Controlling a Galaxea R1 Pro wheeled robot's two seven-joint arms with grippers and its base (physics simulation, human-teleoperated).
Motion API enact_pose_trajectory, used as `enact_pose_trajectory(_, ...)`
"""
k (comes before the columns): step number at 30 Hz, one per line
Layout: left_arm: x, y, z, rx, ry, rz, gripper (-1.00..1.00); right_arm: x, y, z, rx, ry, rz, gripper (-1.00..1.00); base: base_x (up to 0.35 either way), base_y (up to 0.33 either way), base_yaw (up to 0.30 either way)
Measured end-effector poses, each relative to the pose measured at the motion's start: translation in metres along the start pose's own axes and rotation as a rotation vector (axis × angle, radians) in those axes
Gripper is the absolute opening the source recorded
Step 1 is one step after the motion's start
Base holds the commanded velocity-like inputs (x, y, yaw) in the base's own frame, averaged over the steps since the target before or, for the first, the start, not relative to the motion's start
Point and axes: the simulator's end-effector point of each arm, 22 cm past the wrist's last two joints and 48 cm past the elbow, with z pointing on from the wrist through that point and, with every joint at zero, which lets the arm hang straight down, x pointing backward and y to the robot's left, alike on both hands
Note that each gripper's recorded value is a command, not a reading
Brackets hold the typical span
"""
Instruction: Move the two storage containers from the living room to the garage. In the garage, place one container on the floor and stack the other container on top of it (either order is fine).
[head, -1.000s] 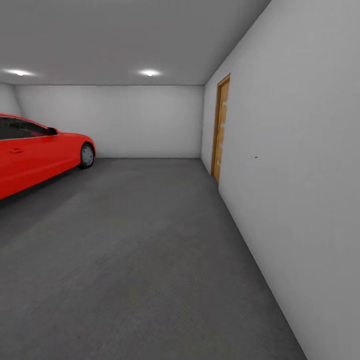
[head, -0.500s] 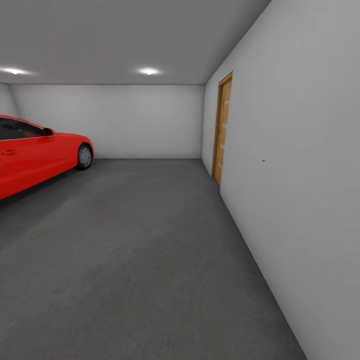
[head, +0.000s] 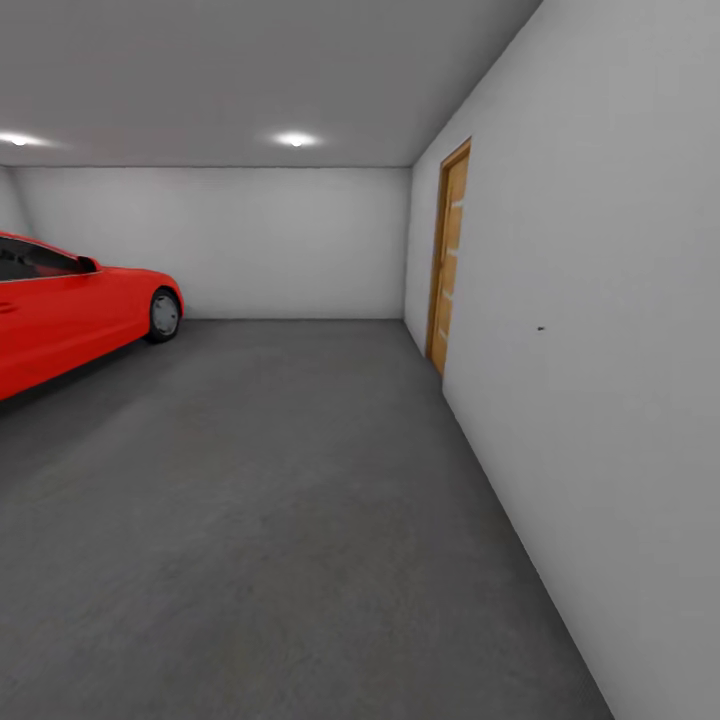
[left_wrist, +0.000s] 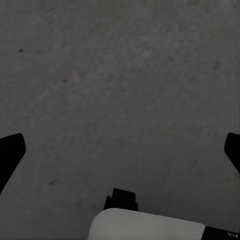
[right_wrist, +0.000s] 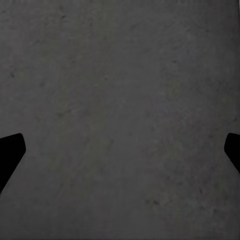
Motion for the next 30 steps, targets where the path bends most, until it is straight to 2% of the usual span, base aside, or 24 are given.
enact_pose_trajectory(10, 0.0005, 0.0, 0.0, 0.001, 0.002, -0.002, 1.0, 0.0, 0.0, 0.0, 0.0, 0.0, 0.0, 1.0, 0.327, 0.064, 0.0)
enact_pose_trajectory(30, 0.001, 0.0007, 0.0, -0.002, 0.004, -0.002, 1.0, 0.0, 0.0001, 0.0, 0.0, 0.0, 0.0, 1.0, 0.323, 0.146, 0.0)
